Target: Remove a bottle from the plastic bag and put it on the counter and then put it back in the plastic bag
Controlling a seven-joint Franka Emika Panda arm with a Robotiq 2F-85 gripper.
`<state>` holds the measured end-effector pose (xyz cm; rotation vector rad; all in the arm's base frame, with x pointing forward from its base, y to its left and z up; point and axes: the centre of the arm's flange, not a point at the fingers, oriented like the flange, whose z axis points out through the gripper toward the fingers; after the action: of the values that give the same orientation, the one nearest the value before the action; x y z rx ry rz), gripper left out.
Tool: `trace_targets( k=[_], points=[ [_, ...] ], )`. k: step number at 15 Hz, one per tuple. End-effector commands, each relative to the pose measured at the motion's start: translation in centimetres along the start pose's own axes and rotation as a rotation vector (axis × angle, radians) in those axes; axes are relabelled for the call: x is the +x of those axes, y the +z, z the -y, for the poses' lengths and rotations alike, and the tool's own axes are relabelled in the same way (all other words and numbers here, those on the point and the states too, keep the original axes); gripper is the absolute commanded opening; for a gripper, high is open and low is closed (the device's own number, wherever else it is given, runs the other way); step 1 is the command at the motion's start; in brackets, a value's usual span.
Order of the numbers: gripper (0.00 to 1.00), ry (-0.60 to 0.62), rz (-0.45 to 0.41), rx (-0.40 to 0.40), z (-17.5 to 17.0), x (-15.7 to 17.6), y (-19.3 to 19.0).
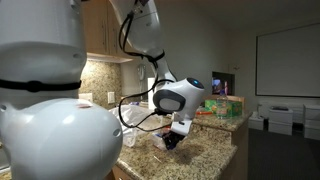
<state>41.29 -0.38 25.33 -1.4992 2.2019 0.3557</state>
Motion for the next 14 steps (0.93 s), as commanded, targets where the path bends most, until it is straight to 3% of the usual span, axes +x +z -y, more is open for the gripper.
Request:
trace_targets(
  k=[1, 2, 9, 14],
  points=[
    [0.59, -0.027, 0.006, -0.01, 0.0, 0.7, 1.5],
    [0.6, -0.027, 0.003, -0.013, 0.0, 0.9, 1.5],
    [1.0, -0.043, 0.007, 0.009, 1.9, 0.3, -1.6],
    [1.0, -0.224, -0.035, -0.021, 5.8, -4.0, -9.3]
  ],
)
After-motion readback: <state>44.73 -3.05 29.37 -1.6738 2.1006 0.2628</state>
